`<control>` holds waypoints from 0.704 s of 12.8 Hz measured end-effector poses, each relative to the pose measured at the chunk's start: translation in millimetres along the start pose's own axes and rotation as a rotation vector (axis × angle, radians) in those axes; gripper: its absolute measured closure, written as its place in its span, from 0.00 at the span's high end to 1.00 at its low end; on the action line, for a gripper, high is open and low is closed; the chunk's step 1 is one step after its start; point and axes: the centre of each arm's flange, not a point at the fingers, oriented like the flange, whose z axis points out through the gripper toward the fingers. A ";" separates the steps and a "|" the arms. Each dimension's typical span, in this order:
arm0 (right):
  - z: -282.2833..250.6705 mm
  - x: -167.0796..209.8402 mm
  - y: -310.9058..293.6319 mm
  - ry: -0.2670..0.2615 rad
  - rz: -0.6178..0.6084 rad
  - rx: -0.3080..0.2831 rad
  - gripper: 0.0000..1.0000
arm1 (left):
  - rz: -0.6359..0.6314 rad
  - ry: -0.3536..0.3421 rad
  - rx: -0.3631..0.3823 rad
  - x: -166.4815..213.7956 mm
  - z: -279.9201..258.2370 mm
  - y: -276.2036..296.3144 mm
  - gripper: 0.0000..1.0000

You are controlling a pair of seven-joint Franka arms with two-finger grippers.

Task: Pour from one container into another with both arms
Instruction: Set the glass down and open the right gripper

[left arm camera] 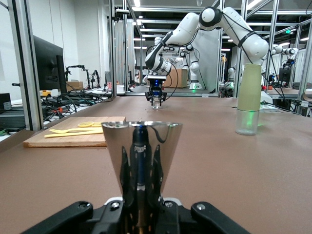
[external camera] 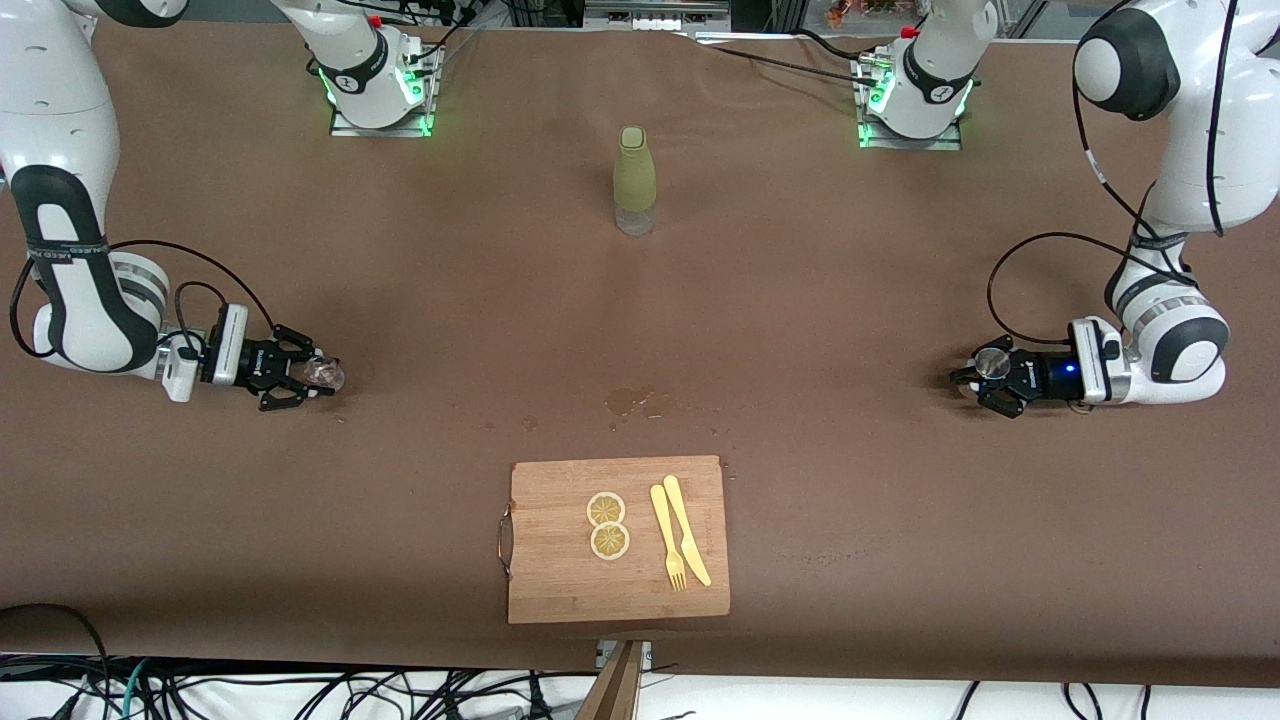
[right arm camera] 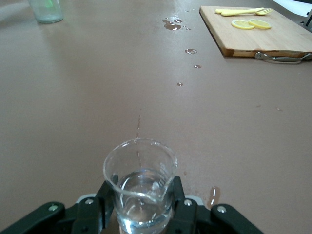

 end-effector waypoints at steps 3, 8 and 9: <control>-6.6 -8.0 -3.7 -0.006 0.012 -0.009 0.57 | 0.013 0.015 0.019 -21.9 -2.1 10.7 0.08; -25.5 -22.2 -11.3 -0.032 0.032 -0.019 1.00 | 0.006 0.024 0.028 -31.2 -11.5 19.4 0.08; -30.8 -24.7 -13.3 -0.037 0.033 -0.013 1.00 | 0.002 0.023 0.030 -32.8 -13.1 20.9 0.08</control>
